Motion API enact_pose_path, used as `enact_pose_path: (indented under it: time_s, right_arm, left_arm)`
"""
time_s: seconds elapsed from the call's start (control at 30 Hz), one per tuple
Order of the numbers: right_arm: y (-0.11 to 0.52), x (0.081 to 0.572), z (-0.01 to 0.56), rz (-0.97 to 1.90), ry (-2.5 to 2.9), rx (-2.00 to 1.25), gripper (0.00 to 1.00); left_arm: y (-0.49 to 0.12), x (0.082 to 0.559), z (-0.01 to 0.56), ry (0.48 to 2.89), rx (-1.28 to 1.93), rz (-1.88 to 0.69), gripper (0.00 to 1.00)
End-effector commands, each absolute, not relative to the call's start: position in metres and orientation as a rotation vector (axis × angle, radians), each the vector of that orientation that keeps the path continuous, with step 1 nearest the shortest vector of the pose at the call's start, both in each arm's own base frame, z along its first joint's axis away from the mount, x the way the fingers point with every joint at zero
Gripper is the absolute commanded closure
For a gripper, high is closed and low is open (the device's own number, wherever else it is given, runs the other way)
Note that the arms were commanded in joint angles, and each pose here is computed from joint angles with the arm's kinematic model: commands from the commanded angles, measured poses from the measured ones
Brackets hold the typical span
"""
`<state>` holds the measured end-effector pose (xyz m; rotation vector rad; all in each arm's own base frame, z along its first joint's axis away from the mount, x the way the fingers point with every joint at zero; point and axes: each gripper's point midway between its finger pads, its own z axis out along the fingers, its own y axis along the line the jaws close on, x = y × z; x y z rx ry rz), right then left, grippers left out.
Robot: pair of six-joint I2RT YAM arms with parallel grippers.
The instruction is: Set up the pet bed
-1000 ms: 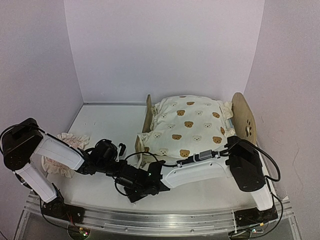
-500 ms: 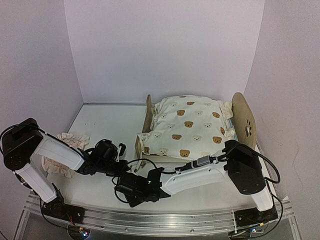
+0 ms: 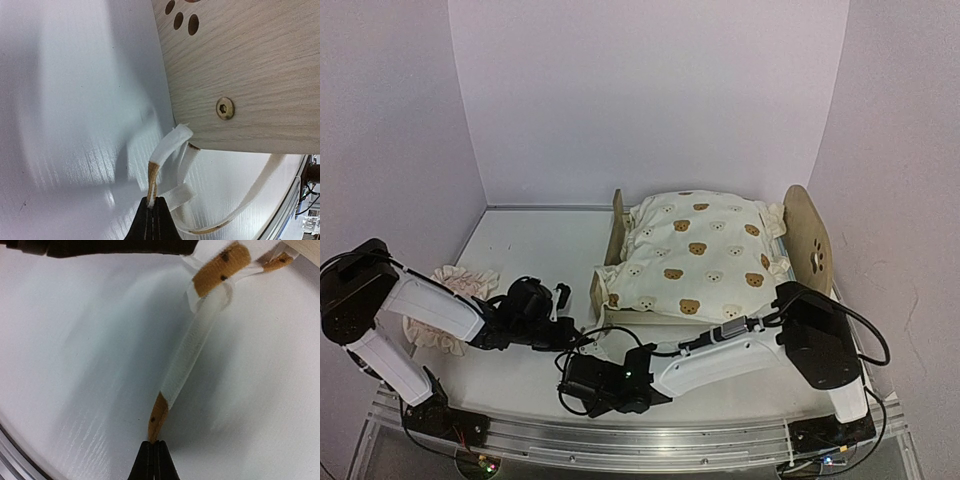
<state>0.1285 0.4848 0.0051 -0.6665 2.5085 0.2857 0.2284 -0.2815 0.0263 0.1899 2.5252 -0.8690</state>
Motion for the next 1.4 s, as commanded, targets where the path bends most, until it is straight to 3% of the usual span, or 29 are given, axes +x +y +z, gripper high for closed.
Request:
enact_pose_path:
  time_s: [0.0,0.93,1.37]
  right_arm:
    - [0.423,0.120,-0.034,-0.011,2.587,-0.767,1.00]
    - [0.316,0.203,0.095,-0.038,2.353,-0.557,1.00]
    - [0.297,0.229,0.144,-0.006,2.272,-0.491,1.00]
  left_arm:
    - [-0.285,0.231,0.044,2.469,0.190,-0.910,1.00]
    - [-0.267,0.244,0.066,2.397,0.120,-0.801,1.00]
    - [-0.247,0.261,0.075,2.380,0.067,-0.606,1.00]
